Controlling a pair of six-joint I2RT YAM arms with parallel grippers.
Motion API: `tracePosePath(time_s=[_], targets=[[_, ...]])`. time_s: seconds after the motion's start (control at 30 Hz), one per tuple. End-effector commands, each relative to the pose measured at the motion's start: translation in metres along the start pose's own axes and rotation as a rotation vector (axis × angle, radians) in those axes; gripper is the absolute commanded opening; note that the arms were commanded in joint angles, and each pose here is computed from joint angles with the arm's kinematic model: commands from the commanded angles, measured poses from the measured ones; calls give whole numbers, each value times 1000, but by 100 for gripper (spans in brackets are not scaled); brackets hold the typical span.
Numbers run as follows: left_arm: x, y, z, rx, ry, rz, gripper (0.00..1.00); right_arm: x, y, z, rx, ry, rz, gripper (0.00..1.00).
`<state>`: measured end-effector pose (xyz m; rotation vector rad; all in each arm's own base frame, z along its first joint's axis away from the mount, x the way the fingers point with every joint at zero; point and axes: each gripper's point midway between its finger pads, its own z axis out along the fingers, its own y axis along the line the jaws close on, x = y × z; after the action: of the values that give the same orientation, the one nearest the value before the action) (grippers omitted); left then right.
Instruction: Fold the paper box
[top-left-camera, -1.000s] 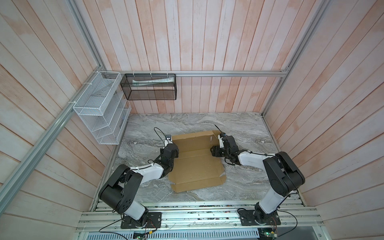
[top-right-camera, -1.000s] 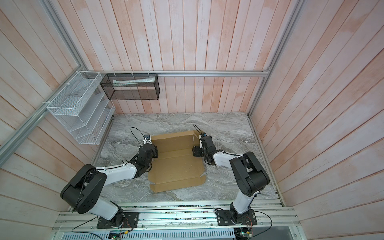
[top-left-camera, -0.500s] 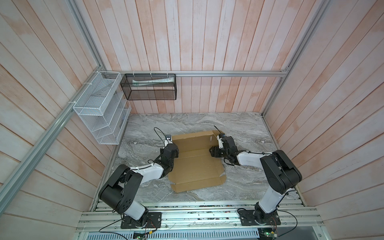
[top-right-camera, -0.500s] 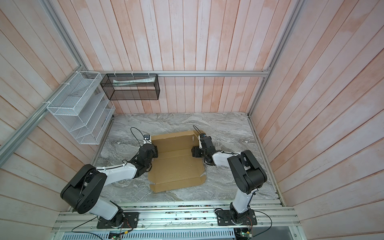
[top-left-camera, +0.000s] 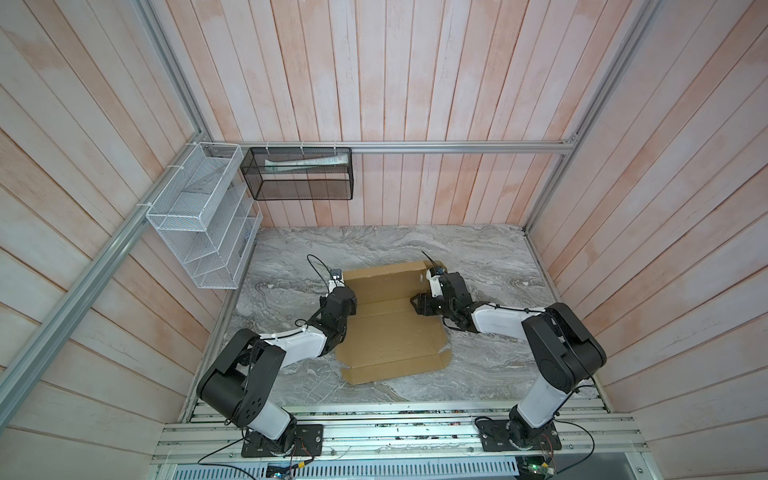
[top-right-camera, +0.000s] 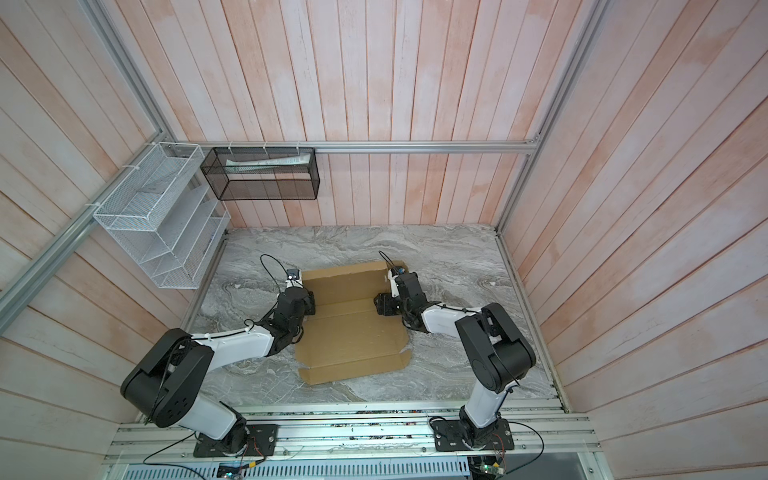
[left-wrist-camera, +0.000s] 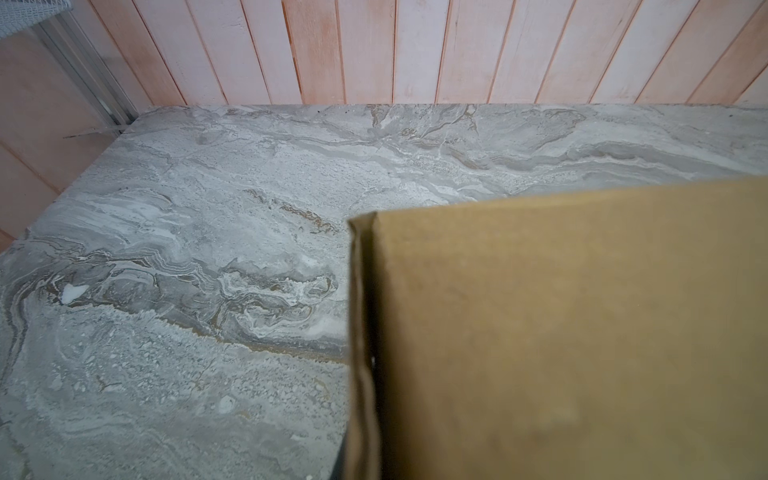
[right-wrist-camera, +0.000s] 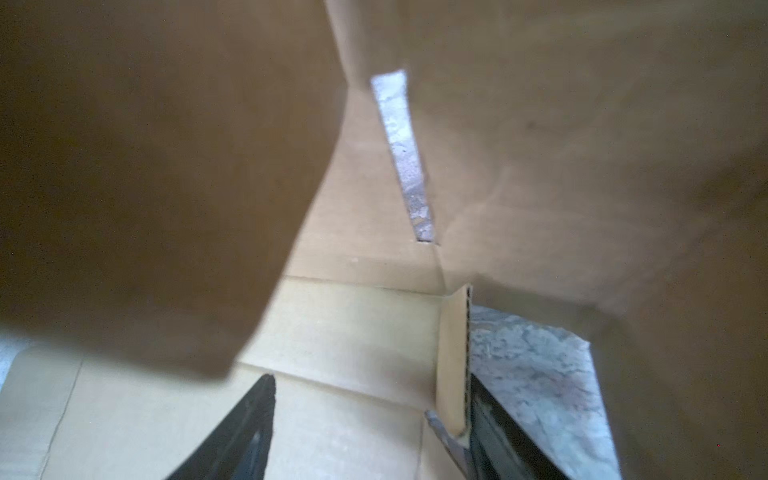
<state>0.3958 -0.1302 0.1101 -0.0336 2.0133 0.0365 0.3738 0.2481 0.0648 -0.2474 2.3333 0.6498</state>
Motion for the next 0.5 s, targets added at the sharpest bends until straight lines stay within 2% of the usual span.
tracePosePath(time_s=[0.0,0.47], targets=[[-10,-4,-4,28,-29,-31,0,-8,16,3,-35,-5,-33,70],[-10,-2,-7,29,-35,-42,0,9,15,16,-23,36,-21,69]])
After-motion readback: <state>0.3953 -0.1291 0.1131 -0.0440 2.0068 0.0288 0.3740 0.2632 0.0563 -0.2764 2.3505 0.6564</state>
